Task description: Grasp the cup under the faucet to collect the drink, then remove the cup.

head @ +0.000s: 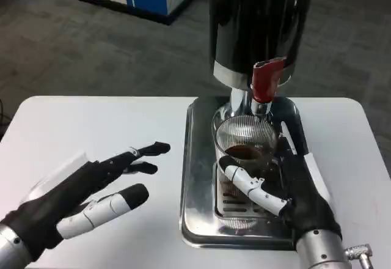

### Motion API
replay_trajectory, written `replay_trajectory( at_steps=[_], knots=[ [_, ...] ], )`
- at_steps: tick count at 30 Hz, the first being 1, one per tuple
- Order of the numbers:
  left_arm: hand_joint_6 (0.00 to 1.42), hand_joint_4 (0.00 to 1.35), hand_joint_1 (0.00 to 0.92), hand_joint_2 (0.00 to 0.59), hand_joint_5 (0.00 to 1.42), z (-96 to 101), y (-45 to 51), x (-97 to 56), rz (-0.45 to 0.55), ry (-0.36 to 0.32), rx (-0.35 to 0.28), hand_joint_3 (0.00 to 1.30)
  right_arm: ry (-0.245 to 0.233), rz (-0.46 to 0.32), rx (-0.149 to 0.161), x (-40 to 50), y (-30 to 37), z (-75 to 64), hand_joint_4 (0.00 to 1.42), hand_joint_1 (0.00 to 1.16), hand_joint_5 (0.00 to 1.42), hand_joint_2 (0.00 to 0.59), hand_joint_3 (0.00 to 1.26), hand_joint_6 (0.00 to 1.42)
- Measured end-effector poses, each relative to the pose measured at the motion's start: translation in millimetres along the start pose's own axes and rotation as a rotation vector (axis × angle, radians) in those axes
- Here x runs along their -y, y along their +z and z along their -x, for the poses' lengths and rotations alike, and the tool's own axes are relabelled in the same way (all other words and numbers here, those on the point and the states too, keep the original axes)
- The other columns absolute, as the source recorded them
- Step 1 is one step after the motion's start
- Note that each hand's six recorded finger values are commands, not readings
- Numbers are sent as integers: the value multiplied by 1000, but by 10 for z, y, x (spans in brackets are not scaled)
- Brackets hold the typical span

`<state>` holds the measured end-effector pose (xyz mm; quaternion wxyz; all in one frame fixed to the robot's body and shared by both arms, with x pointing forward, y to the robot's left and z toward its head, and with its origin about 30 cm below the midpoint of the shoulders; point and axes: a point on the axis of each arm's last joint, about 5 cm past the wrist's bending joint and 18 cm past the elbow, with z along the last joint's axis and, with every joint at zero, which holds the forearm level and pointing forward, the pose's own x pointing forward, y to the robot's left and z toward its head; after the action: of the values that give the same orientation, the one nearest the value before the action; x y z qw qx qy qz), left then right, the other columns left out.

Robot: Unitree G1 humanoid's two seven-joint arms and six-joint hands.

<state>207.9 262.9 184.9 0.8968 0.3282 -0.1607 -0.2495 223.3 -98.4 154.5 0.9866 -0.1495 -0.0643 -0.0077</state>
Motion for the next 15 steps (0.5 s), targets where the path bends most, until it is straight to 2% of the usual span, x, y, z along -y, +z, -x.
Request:
replay_trajectory(
  at_steps=[5, 10, 15],
  knots=[
    [123, 84, 11, 84, 197, 21, 4, -7, 1, -3, -12, 176, 2, 5, 3, -30, -1, -29, 0, 653, 86, 217, 0, 4],
    [122, 84, 13, 84, 195, 54, -6, -2, 8, -9, -33, 176, -5, 11, 9, -65, -8, -37, 82, 665, 163, 208, 4, 48],
    [122, 84, 6, 84, 189, 74, -3, 8, 10, -14, -42, 176, -15, 39, 23, -119, -14, -39, 194, 679, 267, 213, 64, 120]
  ],
)
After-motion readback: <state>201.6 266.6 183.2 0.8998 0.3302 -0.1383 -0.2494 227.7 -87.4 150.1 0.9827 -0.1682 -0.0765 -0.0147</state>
